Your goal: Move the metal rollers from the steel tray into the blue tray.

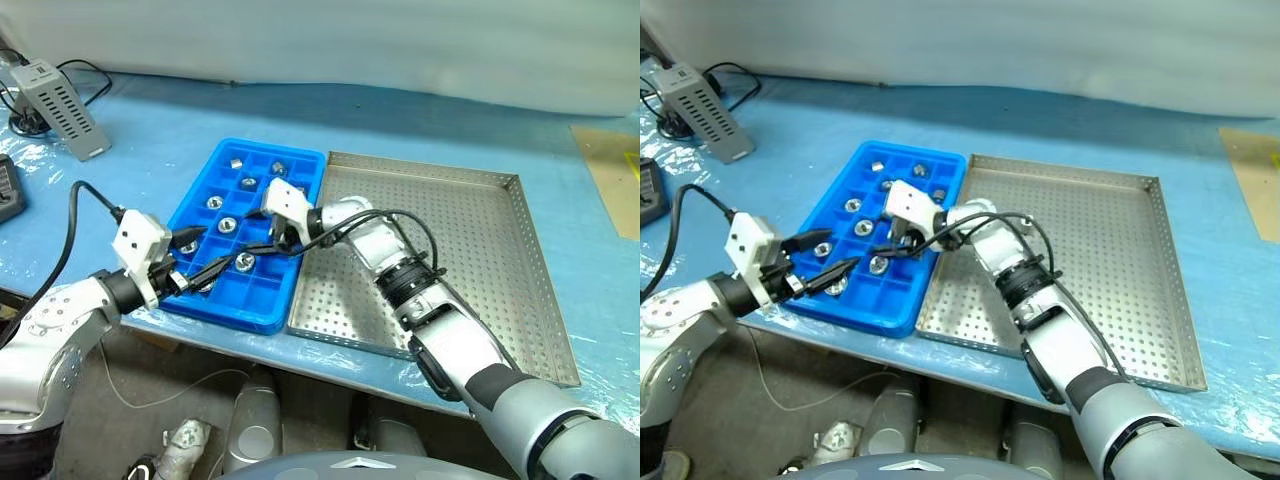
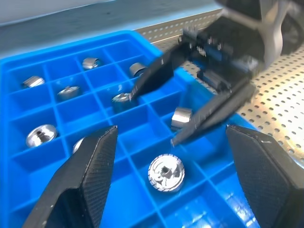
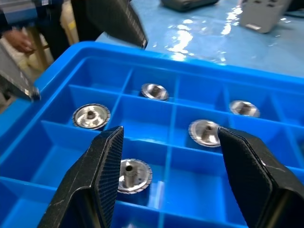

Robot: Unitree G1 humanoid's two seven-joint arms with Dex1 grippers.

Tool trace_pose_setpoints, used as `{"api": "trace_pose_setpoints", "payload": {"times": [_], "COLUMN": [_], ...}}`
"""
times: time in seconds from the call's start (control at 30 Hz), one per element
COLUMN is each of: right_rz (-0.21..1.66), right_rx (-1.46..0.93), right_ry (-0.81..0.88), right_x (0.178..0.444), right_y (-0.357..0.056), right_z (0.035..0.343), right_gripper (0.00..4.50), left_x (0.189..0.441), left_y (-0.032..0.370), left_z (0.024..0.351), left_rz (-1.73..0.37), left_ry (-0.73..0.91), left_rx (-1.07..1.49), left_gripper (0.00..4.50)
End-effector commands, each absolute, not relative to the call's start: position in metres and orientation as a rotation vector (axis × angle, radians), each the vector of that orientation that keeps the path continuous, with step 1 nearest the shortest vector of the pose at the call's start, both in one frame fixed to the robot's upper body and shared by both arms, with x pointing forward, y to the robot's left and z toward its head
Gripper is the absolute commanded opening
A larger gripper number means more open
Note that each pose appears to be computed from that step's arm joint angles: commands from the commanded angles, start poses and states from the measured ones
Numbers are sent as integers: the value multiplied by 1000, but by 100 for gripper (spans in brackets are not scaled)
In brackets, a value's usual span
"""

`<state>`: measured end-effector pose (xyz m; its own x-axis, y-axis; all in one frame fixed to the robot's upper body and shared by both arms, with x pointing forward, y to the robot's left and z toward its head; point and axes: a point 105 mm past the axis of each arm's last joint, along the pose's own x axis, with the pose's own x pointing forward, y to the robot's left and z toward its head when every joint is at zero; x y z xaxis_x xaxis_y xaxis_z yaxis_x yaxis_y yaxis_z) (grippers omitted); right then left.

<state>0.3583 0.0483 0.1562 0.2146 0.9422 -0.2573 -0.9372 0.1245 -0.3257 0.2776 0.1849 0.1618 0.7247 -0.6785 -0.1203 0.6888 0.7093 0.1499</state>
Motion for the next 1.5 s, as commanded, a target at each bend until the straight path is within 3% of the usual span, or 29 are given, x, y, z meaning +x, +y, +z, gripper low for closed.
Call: {"api": "trace_pose_setpoints", "payload": {"times": [0.03,0.23,0.53,0.63,0.73,0.8,1.07,1.27,1.5], "right_rz": [1243,1015,747,666,603,607,415,417,459], "right_rx": [-426,-413,-280,-241,-219,-212,-220,-194,-160], "right_ry": [-77,-44,33,72,97,95,145,239,266], "right_x": [369,381,398,407,415,417,440,440,435], "right_y": [28,-24,-60,-64,-68,-62,-86,-88,-76], "right_z": [182,185,167,152,139,137,119,91,81], "right_gripper": [332,332,332,332,387,448,448,448,448], "left_x": [292,325,344,345,342,340,334,329,329], "left_y": [172,131,98,94,92,93,95,97,99], "left_z": [165,173,184,186,189,188,188,191,192], "left_rz": [-818,-967,-1110,-1126,-1135,-1133,-1108,-1090,-1074], "left_ry": [24,-17,-51,-52,-54,-49,-40,-36,-29], "left_rx": [213,217,230,239,245,245,250,251,252], "left_gripper": [383,383,383,383,383,383,383,383,383]}}
